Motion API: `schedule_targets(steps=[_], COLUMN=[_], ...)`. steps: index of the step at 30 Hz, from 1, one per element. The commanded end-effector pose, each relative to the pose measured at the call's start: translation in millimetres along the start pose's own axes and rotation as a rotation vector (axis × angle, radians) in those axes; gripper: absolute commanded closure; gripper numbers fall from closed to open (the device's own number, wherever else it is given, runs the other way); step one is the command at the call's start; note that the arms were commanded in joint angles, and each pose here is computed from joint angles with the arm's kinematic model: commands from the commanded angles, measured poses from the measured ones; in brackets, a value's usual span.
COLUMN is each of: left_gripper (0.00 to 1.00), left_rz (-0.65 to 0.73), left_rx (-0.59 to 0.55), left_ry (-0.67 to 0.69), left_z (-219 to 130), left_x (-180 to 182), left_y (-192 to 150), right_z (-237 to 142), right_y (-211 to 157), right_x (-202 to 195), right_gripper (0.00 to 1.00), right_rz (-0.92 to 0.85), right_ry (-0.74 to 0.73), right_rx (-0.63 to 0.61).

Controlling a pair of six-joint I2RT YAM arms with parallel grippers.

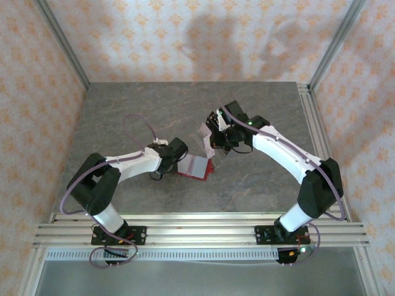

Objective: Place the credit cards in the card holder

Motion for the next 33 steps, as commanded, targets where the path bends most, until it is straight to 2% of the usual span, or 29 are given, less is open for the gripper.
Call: schedule_targets(steps=[1,12,17,21,28,33], left_gripper=[0.0,0.01,0.01,0.0,0.0,0.0], left_rz=[-0.006,-0.04,-0.059,-0.069,0.017,0.051], left_rx=[-0.008,-0.005,-0.025,-0.071,-0.116,-0.106], left_ry=[-0.004,-0.075,-0.064,-0.033,-0.116,-0.118], left_z=[-1.5,-16.1,-28.9,-38.8,-43.5,-37.5], left_x=[-4.1,-14.4,-10.9,-1.6,-27.1,-30.3], left_y=[-6.3,-30.4,-34.0,-22.1,3.7,12.4], right_z=[-8.0,3.9,12.3,20.6,35.0,43.1], right_y=[5.7,-10.0,-13.3,-14.7,-15.5,-19.5], right_x=[8.3,-4.0,-8.2,-7.3,-2.9,-4.3], right_gripper=[1.0,1.0,1.0,1.0,1.0,1.0], right_rz=[0.044,0.084,0.097,0.123,0.2,0.235], right_ry=[0.064,0.064,0.065,0.103,0.22,0.248], right_rx=[-0.062,-0.046,-0.043,-0.055,-0.107,-0.13])
Point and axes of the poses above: each hand's point on the last joint's axis, 136 mm out from that joint toward the fingers, its own z axis out along the fingers, its own x axis along the line the jaws close on, y = z × x, the point moved 1 cm from there along -z, back along the fingers, and after that the axes turned 5 degrees about z, right-handed, at the moved point
